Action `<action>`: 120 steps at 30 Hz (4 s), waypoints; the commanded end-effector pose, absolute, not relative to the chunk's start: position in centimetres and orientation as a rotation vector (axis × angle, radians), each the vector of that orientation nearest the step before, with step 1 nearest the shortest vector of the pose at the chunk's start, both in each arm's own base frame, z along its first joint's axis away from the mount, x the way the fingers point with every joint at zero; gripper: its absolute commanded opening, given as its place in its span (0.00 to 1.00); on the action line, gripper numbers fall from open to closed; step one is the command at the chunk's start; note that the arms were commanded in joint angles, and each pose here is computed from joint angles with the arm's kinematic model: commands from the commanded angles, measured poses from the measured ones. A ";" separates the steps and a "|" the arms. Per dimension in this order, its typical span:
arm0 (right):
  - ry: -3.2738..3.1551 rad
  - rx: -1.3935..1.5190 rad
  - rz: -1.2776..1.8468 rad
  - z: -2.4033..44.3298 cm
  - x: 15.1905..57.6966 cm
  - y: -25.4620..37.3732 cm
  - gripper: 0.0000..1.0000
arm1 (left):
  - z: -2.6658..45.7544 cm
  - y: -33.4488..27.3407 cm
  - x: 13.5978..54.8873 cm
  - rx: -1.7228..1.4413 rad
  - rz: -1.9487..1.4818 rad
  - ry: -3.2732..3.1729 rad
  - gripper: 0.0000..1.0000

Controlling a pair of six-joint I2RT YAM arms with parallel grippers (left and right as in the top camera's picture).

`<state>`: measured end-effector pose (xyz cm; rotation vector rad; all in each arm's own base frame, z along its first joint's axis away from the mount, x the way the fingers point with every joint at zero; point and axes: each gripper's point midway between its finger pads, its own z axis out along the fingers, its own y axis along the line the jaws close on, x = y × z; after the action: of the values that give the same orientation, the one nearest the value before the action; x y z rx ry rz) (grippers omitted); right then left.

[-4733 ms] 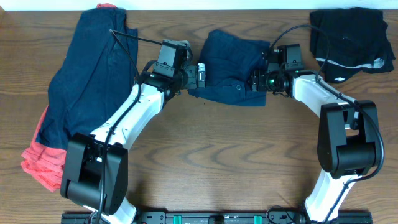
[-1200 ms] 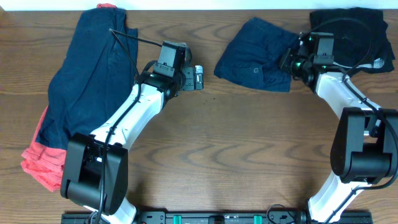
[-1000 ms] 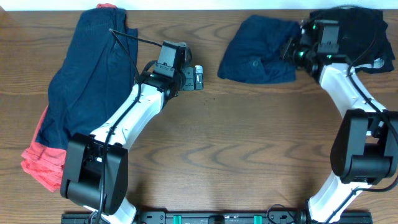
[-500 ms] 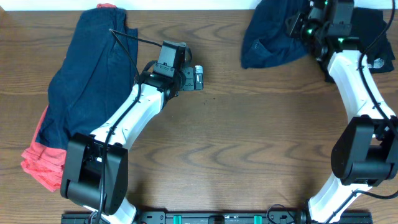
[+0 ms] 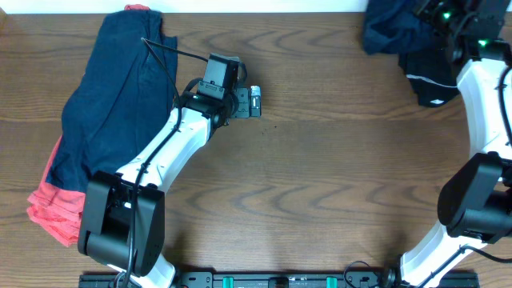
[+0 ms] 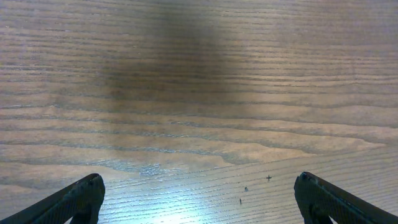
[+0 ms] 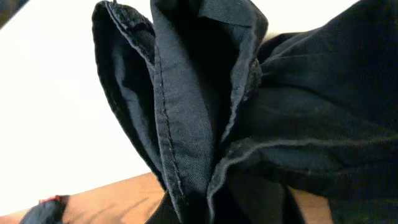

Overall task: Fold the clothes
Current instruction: 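Drag the folded shorts rightward to the top right corner with right gripper, then place the shorts onto the black garment at top right, right gripper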

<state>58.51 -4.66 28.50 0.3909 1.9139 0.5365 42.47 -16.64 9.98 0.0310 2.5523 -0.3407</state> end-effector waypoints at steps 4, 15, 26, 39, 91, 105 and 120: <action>1.712 0.578 0.539 34.1 57.9 -10.3 0.01 | 11.7 -16.4 43.1 0.042 -0.331 2.509 0.99; 1.386 1.054 0.464 33.4 58.0 -20.1 0.01 | 11.7 -16.4 43.1 0.042 -0.331 2.509 0.99; 1.138 0.956 0.716 32.8 61.8 -22.2 0.01 | 11.7 -16.4 43.1 0.042 -0.331 2.509 0.99; 1.044 0.884 0.886 26.2 64.2 -22.7 0.01 | 11.7 -16.4 43.1 0.042 -0.331 2.508 0.99; 1.970 0.407 0.593 24.2 53.4 -20.2 0.76 | 12.2 -16.6 43.7 0.042 -0.342 2.474 0.99; 2.018 -0.017 -0.117 21.8 60.2 -14.5 0.76 | 12.2 -16.6 43.7 0.042 -0.342 2.475 0.99; 1.968 0.204 -0.004 18.6 61.6 -18.1 0.62 | 12.2 -16.6 43.7 0.042 -0.342 2.475 0.99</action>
<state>61.55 -17.11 20.72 0.1191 1.9468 -0.0580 43.12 -16.83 10.48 0.0304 2.5178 -0.3490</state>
